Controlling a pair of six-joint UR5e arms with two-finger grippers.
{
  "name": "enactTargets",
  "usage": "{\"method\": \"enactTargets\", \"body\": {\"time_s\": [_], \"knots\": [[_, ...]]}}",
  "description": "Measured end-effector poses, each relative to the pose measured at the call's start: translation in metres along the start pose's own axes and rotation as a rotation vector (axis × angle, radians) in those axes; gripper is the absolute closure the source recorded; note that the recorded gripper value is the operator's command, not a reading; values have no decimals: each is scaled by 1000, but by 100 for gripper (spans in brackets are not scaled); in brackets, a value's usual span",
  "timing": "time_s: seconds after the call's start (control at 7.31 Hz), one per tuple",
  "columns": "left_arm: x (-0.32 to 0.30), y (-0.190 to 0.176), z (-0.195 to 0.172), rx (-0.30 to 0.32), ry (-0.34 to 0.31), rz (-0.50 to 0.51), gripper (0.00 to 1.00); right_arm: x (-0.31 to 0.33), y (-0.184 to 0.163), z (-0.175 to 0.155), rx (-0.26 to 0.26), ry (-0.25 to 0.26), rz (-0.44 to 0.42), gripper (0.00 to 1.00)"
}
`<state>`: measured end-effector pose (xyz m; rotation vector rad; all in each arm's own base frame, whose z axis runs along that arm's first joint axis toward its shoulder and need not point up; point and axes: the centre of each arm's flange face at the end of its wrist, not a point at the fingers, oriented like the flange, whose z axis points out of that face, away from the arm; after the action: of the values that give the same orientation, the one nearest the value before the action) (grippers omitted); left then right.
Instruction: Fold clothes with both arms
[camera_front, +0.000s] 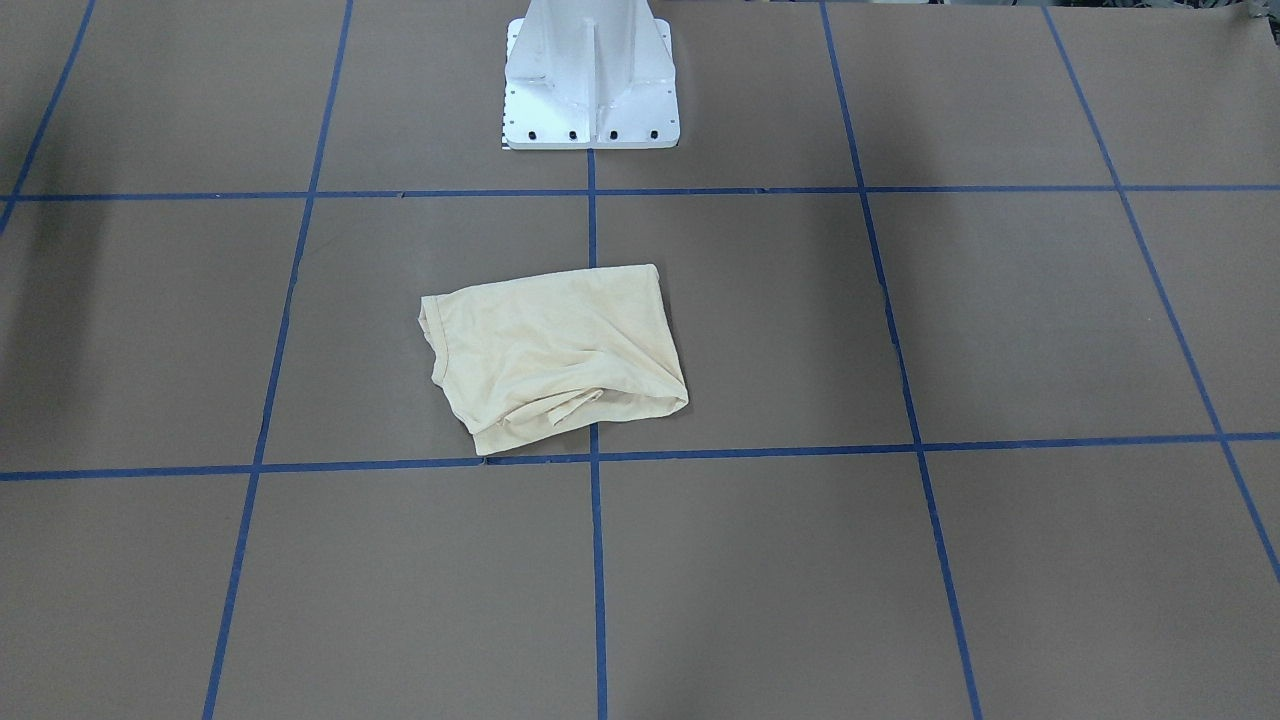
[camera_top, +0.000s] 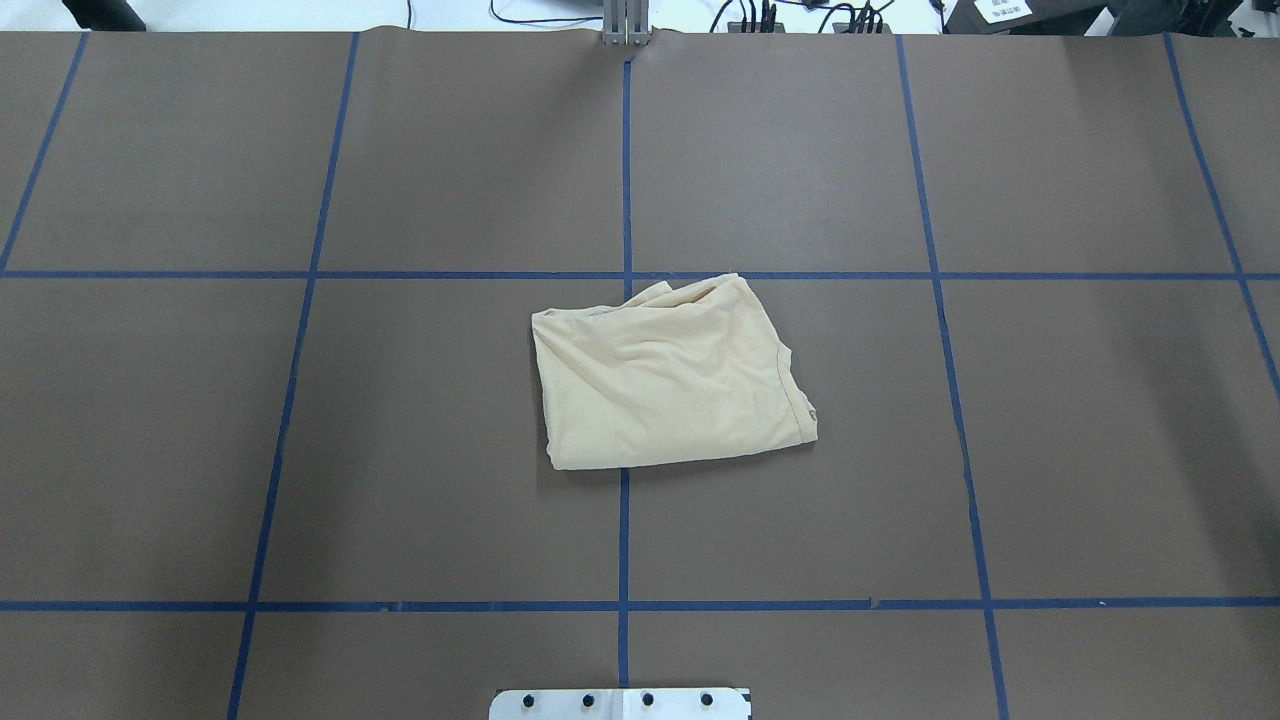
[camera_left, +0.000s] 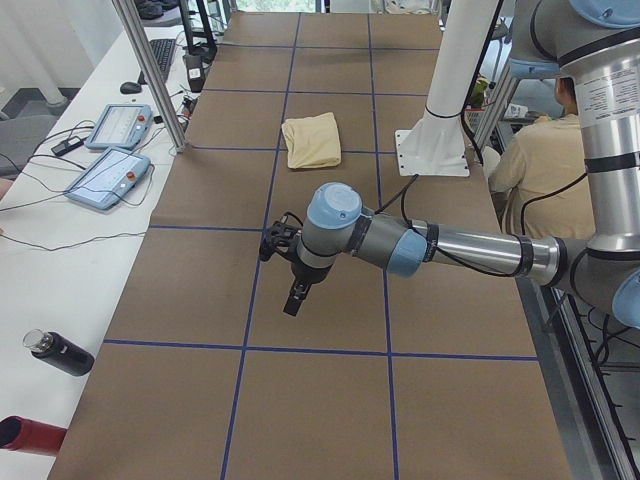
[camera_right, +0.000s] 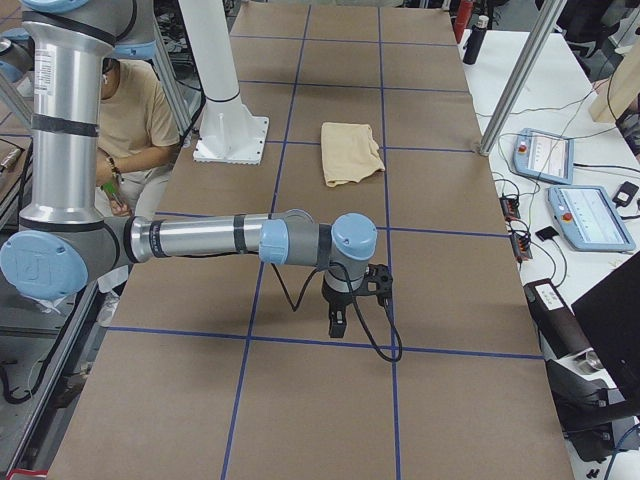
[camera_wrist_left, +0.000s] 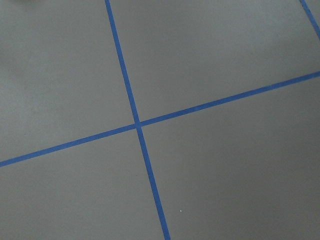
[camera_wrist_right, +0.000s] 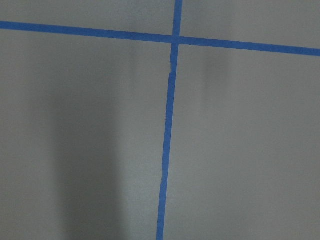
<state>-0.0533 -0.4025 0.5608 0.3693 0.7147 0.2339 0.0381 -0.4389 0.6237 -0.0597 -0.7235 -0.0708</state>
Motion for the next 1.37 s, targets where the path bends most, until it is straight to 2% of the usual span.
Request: {"method": "enactTargets", "body": {"time_s": [0.41, 0.68, 1.37], "knots": [[-3, -2, 0, 1, 4, 20, 0, -1, -7, 1, 48, -22, 54, 0], [-2, -5, 1, 3, 20, 15, 0, 9, -13, 15, 84, -46, 70, 0], [-1, 6, -1, -1, 13, 8, 0, 17, -14, 28, 93, -67, 62, 0]]}}
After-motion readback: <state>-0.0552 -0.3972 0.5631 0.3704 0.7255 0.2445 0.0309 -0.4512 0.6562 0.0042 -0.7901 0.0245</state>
